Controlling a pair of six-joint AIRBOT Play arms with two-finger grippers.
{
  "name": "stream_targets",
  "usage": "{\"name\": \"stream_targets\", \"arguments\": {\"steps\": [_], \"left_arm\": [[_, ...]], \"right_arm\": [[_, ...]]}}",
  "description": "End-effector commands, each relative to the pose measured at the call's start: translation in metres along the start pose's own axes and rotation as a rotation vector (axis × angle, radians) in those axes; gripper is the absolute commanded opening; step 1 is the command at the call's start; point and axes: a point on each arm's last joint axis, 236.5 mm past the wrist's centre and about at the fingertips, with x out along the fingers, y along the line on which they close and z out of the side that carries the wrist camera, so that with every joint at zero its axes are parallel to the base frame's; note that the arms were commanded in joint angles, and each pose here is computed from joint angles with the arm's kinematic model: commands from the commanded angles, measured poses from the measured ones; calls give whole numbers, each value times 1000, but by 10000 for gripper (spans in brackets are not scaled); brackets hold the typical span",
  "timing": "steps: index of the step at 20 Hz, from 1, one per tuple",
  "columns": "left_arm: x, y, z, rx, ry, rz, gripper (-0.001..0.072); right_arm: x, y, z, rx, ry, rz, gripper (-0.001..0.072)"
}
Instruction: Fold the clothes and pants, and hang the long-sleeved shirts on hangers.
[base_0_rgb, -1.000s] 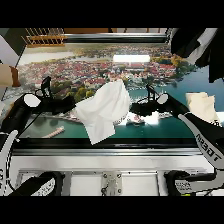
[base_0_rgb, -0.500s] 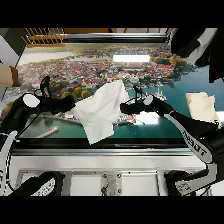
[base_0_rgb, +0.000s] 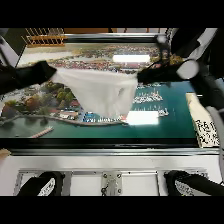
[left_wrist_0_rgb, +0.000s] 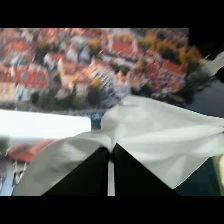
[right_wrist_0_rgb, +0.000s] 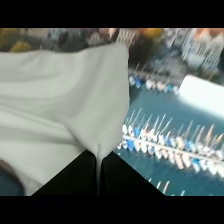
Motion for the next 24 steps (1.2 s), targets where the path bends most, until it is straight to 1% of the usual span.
{"name": "stream_targets", "arguments": {"steps": [1, 4, 7, 11, 14, 16, 18, 19, 21, 23, 24], "left_arm": [[-104, -98, 44, 155, -243, -171, 9], [-167, -148, 45, 224, -357, -294, 9], [-200, -167, 38, 230, -398, -361, 9], [-211, -170, 35, 213, -406, -378, 9], [-187, -162, 27, 196, -322, -348, 9], [-146, -146, 15, 174, -196, -299, 9], [-94, -125, -1, 145, -37, -241, 9], [-66, -112, -10, 129, 40, -211, 9], [-3, -74, -22, 110, 160, -107, 9], [58, -31, -24, 91, 205, -4, 9], [88, -11, -19, 63, 193, 25, 9]], "right_arm": [[-138, 33, 56, -130, -239, -48, 8], [-211, 61, 62, -155, -384, -37, 8], [-259, 77, 60, -162, -476, -32, 8], [-285, 86, 57, -149, -530, -25, 9], [-279, 87, 62, -92, -532, 5, 9], [-253, 87, 66, -34, -488, 52, 8], [-205, 78, 68, 21, -393, 85, 8], [-174, 66, 67, 39, -335, 73, 8], [-105, 35, 60, 67, -221, 29, 9], [-35, -6, 55, 44, -154, -51, 9], [-5, -25, 55, 50, -149, -84, 10]]}}
